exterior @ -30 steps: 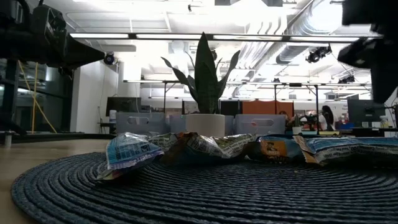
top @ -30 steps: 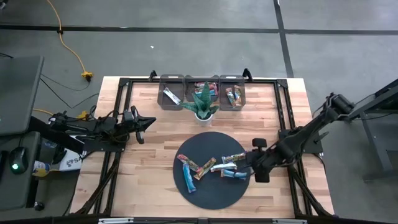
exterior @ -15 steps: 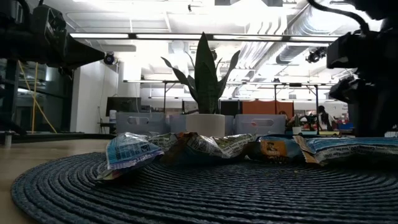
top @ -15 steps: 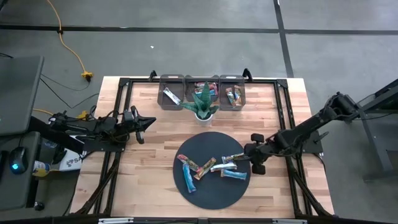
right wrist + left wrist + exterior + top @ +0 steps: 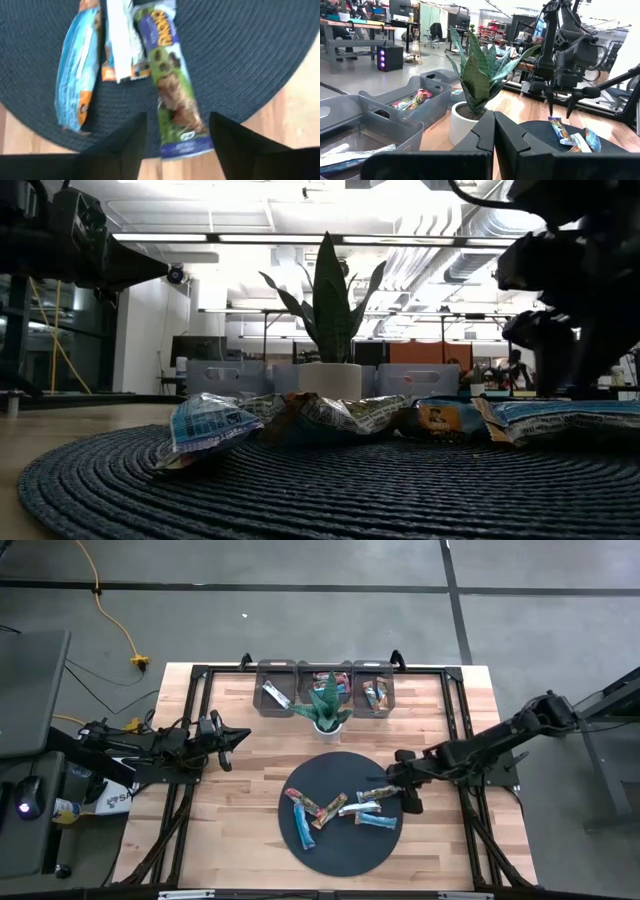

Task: Pick and place Granola Bars by type
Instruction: Put the blue granola bar into the left black bin

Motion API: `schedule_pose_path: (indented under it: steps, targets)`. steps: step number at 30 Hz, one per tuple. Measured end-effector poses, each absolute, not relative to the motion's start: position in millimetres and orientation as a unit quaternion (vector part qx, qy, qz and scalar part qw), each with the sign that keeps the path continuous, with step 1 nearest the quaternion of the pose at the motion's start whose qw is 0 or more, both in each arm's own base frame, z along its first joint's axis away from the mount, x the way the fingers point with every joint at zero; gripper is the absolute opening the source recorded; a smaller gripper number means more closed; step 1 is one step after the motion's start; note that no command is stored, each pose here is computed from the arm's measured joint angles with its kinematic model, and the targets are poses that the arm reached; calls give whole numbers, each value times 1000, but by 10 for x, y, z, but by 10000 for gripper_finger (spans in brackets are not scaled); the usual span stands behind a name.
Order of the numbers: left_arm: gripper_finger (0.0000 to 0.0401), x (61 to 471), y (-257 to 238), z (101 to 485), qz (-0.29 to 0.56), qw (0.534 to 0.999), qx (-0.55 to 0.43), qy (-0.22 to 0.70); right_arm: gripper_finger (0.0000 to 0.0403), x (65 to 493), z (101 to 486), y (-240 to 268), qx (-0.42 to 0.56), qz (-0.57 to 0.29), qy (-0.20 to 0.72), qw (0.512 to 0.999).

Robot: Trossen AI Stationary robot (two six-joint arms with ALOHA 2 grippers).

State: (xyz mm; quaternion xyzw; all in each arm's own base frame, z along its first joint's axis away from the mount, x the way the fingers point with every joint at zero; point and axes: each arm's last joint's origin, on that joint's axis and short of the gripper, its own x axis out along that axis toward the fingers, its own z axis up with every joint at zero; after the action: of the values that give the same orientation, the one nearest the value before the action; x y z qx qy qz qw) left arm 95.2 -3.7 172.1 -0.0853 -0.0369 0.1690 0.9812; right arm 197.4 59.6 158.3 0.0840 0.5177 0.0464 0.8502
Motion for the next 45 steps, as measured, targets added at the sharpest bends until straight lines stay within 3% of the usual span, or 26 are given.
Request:
schedule_pose_path:
  steps: [4, 8, 16, 45]
  targets:
    - [1, 952, -38, 1722, 169, 981, -85, -37, 244, 2013, 1596, 542, 66, 53, 504, 860]
    - [1, 952, -37, 1720, 169, 981, -85, -37, 260, 2036, 1607, 522, 23, 75, 491, 868]
    - [1, 952, -37, 1721, 169, 981, -85, -37, 262, 2040, 1607, 512, -34, 85, 484, 870]
    - [1, 952, -38, 1721, 169, 981, -85, -37, 262, 2328, 1204, 629, -17, 95, 492, 865]
